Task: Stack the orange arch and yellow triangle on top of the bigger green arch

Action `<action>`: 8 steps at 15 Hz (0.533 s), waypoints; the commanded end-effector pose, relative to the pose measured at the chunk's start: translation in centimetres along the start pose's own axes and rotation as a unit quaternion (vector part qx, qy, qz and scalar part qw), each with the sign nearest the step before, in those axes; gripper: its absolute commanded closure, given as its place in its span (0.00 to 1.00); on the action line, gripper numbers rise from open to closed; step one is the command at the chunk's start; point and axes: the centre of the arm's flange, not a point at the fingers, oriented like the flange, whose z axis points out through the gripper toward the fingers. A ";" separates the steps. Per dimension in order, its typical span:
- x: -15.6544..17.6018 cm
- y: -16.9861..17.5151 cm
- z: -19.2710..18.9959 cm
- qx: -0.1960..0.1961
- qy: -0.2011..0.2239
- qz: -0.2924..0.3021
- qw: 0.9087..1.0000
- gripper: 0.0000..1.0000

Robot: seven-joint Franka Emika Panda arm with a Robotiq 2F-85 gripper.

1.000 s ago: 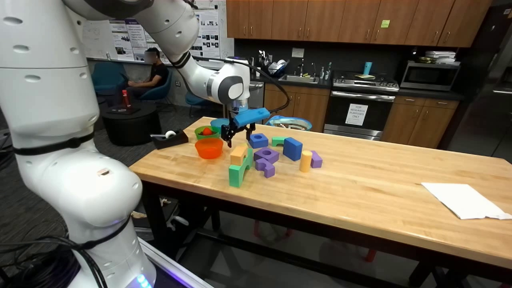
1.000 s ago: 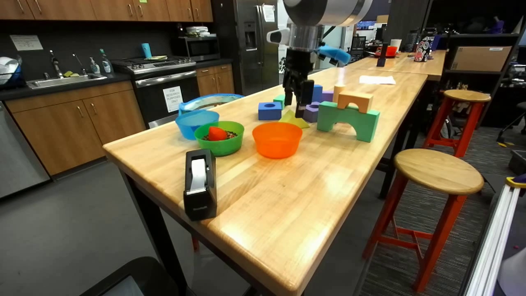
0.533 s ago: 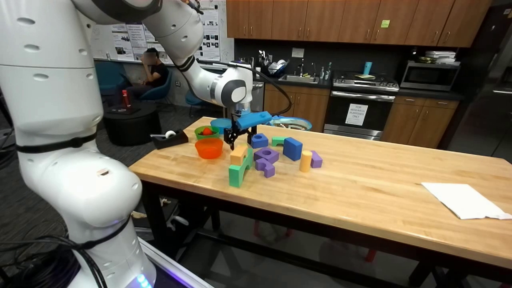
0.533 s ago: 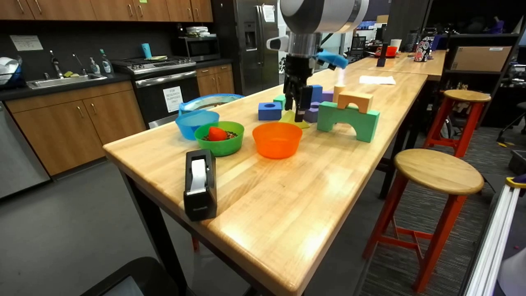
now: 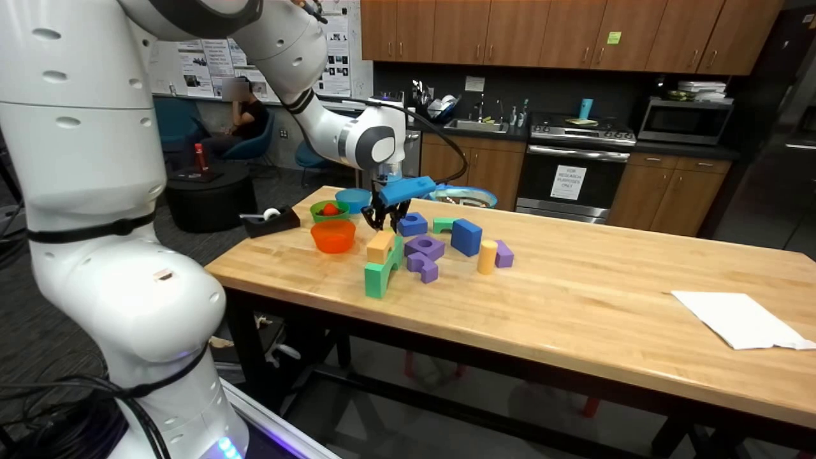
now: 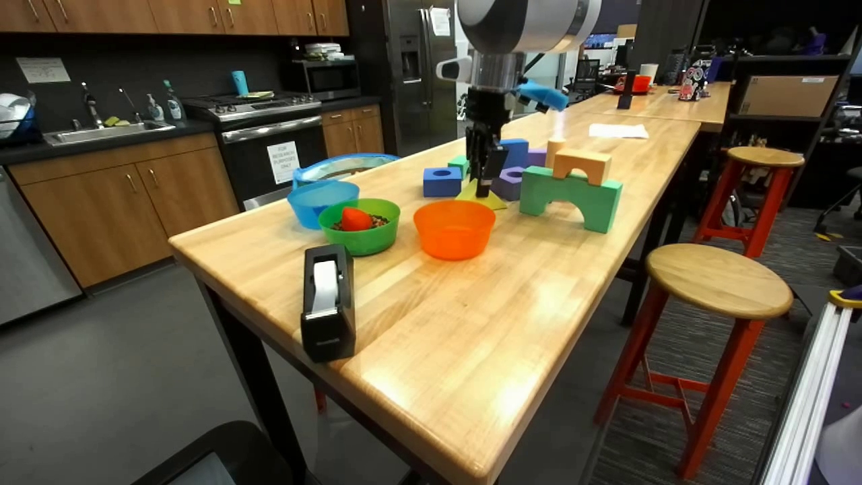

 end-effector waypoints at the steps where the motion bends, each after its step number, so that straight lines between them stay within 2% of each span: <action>1: 0.0 0.6 -0.6 0.000 0.003 0.006 1.000 0.85; 4: -0.2 0.3 -1.9 -0.005 -0.002 0.017 1.000 0.85; 8: -1.0 -0.8 -6.4 -0.026 -0.002 0.042 0.999 0.85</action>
